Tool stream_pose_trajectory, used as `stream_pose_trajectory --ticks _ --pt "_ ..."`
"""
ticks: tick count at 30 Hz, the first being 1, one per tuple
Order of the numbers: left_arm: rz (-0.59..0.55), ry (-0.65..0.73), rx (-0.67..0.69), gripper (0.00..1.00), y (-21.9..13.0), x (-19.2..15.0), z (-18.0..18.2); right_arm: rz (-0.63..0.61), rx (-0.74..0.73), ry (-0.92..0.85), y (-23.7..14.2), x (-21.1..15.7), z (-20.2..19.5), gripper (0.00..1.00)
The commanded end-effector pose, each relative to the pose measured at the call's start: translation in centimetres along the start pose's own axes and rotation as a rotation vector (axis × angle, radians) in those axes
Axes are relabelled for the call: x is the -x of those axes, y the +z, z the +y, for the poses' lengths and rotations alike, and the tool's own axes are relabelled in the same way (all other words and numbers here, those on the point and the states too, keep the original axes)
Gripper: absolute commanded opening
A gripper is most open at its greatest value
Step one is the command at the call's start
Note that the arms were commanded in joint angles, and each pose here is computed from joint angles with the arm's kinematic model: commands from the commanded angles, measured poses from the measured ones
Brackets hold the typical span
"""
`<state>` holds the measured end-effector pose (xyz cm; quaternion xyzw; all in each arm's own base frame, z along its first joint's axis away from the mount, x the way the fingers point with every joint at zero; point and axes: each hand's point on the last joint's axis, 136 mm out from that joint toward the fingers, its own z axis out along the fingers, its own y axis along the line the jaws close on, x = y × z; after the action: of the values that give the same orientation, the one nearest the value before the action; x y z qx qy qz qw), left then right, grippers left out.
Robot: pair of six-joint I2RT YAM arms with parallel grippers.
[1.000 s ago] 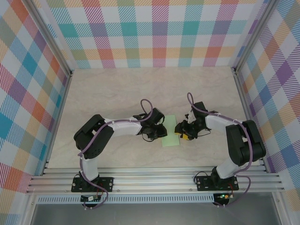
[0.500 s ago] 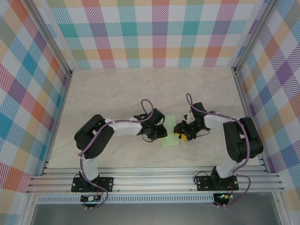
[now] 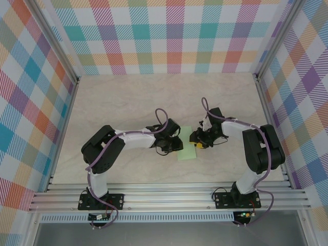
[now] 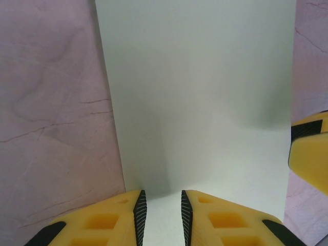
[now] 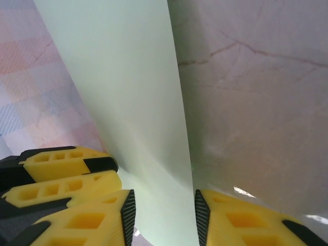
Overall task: Fold a paper plane with a square sheet of paper (pick it up from the middle)
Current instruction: Third fold the triangle at the center of the table.
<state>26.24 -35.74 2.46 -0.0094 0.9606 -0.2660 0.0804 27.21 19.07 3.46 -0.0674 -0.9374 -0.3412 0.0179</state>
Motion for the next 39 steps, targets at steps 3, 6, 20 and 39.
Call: stream_pose_trajectory --ticks 3,6,20,39 --pt "-0.057 0.117 0.010 0.34 -2.3 -0.1 -1.2 0.012 -0.005 -0.014 -0.1 0.2 0.1 0.25" --pt "-0.106 0.210 0.016 0.44 -4.0 -0.4 -1.9 0.009 0.002 -0.011 -0.2 0.2 0.3 0.19" --pt "-0.185 0.758 0.291 0.70 -4.9 -5.3 -5.0 0.021 0.047 0.006 -0.4 0.1 1.4 0.12" --pt "-0.260 0.909 0.547 0.68 -2.0 -4.9 -5.8 0.038 0.073 0.006 -0.4 -0.1 1.7 0.12"
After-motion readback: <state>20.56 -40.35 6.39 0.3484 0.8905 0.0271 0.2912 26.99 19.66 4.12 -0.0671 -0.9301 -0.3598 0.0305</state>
